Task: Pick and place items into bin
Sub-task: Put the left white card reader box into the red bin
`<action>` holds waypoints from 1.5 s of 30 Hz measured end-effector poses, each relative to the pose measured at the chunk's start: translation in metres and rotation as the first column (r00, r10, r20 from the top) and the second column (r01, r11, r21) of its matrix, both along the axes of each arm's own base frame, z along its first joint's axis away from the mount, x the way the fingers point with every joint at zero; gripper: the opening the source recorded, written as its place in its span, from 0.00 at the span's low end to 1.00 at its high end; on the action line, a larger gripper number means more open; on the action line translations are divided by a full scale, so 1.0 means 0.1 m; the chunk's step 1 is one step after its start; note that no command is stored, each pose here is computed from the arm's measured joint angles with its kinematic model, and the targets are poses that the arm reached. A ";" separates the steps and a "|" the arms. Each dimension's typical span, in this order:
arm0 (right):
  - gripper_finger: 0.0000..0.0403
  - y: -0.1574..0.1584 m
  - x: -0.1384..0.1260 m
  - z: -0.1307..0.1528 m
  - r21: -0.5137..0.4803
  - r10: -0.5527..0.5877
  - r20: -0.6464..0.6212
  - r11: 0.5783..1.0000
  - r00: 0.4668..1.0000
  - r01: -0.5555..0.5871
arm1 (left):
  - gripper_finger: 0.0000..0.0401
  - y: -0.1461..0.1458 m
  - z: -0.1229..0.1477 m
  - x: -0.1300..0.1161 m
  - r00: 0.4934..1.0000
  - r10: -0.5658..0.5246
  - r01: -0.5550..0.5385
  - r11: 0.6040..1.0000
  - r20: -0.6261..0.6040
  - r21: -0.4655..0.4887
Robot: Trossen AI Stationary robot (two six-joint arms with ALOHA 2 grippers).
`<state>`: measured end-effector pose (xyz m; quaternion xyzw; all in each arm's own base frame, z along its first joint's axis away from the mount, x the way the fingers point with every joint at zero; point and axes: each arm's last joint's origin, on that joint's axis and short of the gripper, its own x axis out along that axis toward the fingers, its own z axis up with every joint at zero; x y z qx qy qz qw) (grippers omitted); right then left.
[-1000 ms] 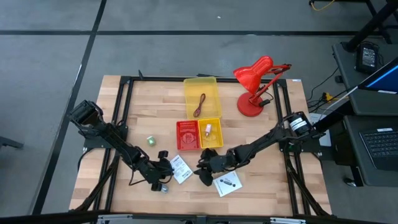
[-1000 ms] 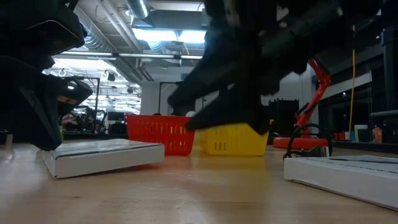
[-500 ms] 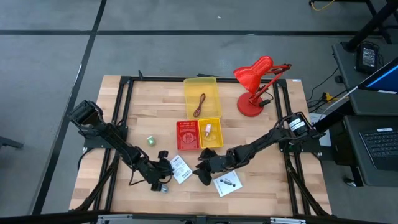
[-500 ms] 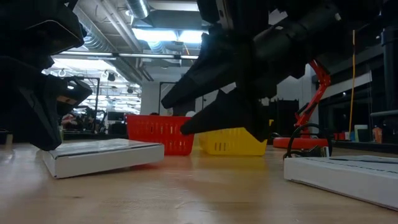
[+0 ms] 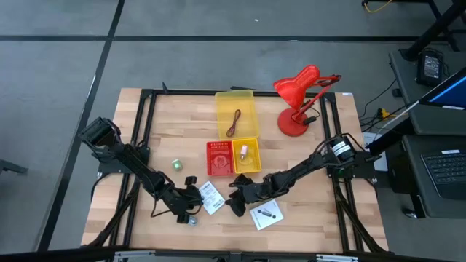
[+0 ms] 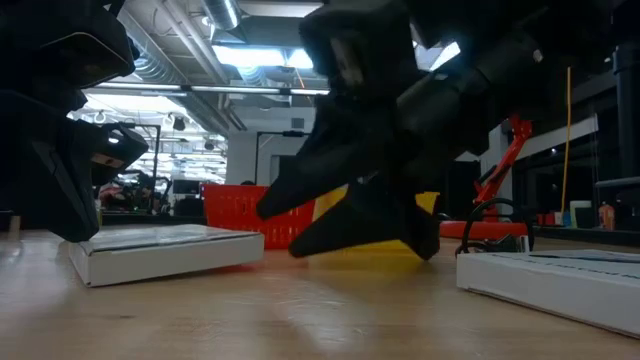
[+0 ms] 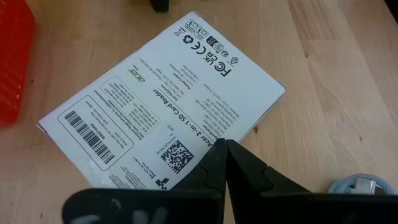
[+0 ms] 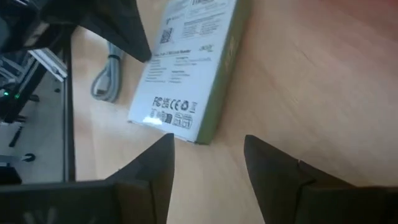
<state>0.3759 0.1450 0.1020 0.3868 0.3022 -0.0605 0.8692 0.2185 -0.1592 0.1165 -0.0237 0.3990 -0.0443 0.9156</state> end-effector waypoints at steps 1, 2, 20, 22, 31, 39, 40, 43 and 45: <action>0.43 0.00 0.02 -0.01 0.005 0.003 -0.001 1.000 1.000 -0.003 | 0.01 0.00 0.00 0.00 1.000 -0.001 0.001 1.000 0.000 0.001; 0.43 0.00 0.07 -0.01 0.012 0.012 0.006 1.000 1.000 -0.012 | 0.01 0.00 0.00 0.00 1.000 -0.004 0.004 1.000 0.001 0.004; 0.43 0.00 0.34 -0.03 -0.020 0.132 -0.033 0.991 0.991 -0.132 | 0.01 -0.01 0.00 -0.01 1.000 -0.020 0.020 1.000 -0.006 -0.002; 0.43 0.00 0.34 -0.03 -0.022 0.134 -0.034 0.991 0.990 -0.134 | 0.01 -0.01 0.00 0.00 1.000 -0.019 0.019 1.000 -0.006 -0.002; 0.43 -0.11 0.38 -0.03 -0.023 0.141 -0.040 0.990 0.989 -0.142 | 0.01 0.00 0.00 0.00 1.000 -0.019 0.019 1.000 -0.008 -0.004; 0.43 -0.18 0.35 -0.02 0.026 0.164 -0.108 0.986 0.981 -0.162 | 0.01 0.00 0.00 0.00 1.000 -0.017 0.017 1.000 -0.009 -0.007; 0.43 -0.19 0.35 -0.01 0.018 0.163 -0.107 0.987 0.981 -0.162 | 0.01 0.00 0.00 0.00 1.000 -0.017 0.017 1.000 -0.009 -0.007; 0.43 -0.19 0.34 0.01 0.004 0.160 -0.111 0.987 0.981 -0.161 | 0.01 0.00 0.00 0.00 1.000 -0.017 0.017 1.000 -0.010 -0.008; 0.43 -0.19 0.34 0.01 0.001 0.158 -0.116 0.987 0.981 -0.159 | 0.01 0.00 0.00 0.00 1.000 -0.018 0.018 1.000 -0.010 -0.008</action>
